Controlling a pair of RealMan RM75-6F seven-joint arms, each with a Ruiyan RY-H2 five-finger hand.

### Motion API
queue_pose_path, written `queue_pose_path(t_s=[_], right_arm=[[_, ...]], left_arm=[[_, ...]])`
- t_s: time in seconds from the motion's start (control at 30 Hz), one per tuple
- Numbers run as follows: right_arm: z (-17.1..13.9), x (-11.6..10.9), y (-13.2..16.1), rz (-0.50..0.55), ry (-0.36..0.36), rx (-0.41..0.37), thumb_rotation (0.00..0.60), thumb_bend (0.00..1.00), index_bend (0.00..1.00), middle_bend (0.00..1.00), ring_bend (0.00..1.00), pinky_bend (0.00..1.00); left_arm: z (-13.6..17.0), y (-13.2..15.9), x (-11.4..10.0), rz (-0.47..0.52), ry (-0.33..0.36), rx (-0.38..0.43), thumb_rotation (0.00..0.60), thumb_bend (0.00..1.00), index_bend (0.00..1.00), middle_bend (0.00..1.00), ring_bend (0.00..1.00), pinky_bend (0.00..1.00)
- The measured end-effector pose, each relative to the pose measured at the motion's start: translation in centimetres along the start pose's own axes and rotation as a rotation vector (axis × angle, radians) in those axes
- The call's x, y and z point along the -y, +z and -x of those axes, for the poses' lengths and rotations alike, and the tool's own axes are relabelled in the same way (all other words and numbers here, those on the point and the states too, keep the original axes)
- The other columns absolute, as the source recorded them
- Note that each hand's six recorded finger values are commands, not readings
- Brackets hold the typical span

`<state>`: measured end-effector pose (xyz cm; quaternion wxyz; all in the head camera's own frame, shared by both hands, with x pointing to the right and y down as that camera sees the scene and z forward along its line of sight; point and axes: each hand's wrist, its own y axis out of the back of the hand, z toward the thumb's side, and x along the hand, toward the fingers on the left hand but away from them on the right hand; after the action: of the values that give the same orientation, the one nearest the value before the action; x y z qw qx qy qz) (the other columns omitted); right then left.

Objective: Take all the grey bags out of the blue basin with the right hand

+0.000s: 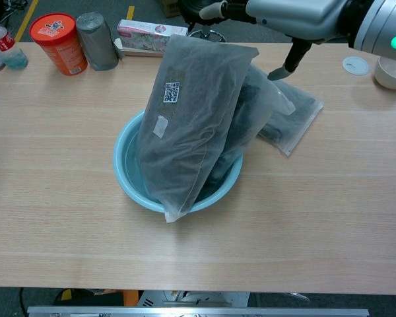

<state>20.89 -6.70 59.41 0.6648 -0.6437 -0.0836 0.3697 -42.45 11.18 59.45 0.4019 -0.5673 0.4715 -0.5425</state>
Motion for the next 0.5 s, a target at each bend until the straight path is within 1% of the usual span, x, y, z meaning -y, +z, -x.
queue_pose_path(t_s=[0.2,0.4,0.47,0.5], right_arm=[[1.4,0.6,0.9,-0.023,0.006,-0.027,0.6,0.0,0.0,0.17,0.17,0.39],[4.1,0.7,3.1,-0.064,-0.002,-0.08,0.6,0.0,0.0,0.17,0.17,0.39],[4.9,0.8,3.9,-0.077,0.005,-0.097,0.6,0.0,0.01,0.2,0.17,0.39],[5.3,0.9,4.2,-0.082,0.01,-0.104,0.6,0.0,0.03,0.22,0.17,0.39]], left_arm=[[0.0,0.0,0.2,0.004,-0.004,0.0,0.6,0.23,0.3,0.28,0.24,0.24],[0.1,-0.5,0.1,0.003,0.0,-0.011,0.6,0.23,0.3,0.28,0.24,0.24],[0.2,-0.6,0.0,0.004,0.002,-0.017,0.6,0.23,0.3,0.28,0.24,0.24],[0.2,-0.7,0.0,0.005,0.002,-0.018,0.6,0.23,0.3,0.28,0.24,0.24]])
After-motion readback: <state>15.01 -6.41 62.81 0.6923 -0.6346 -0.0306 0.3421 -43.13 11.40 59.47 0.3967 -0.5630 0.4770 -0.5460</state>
